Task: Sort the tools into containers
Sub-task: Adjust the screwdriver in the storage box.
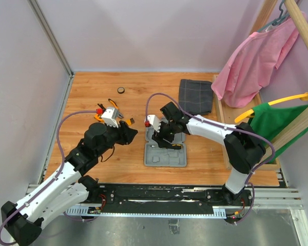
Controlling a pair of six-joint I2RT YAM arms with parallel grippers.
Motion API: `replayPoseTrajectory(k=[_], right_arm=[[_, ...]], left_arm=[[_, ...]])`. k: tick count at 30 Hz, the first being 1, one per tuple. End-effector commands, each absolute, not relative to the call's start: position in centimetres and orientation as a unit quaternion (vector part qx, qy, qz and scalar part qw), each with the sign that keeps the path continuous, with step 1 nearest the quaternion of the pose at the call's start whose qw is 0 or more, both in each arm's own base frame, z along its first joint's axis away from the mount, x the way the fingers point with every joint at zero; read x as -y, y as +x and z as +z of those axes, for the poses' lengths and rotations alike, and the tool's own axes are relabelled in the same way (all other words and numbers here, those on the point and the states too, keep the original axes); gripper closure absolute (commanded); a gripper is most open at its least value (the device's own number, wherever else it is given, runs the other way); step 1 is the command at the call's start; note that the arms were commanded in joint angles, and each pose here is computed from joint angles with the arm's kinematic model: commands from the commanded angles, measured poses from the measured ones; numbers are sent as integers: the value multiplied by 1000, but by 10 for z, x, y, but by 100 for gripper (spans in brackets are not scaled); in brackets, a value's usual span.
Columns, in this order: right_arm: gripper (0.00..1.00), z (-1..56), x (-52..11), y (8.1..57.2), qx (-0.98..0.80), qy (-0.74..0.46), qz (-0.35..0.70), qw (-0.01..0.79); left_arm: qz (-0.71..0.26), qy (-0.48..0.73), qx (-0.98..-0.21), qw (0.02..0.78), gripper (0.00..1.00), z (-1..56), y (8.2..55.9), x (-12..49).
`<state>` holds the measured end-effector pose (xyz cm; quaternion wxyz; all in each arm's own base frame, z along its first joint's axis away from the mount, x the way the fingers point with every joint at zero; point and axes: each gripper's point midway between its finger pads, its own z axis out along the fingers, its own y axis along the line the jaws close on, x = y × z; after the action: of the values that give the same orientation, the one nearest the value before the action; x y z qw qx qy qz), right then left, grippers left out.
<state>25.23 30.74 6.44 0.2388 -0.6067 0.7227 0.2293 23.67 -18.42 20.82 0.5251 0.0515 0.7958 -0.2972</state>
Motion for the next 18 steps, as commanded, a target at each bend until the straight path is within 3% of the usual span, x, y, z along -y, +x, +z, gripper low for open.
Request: replayPoseTrajectory(k=[1,13,18], right_arm=[[38,58,-314,247,-697,-646,220,221],[38,30,-320,246,-699,-667,181,185],[45,20,-309,256,-726,-651,134,178]], left_arm=[[-279,39,-799,532,52,209,235,172],[-277,41,-794,540,51,213,233,169],[-277,38,-793,541,51,213,234,168]])
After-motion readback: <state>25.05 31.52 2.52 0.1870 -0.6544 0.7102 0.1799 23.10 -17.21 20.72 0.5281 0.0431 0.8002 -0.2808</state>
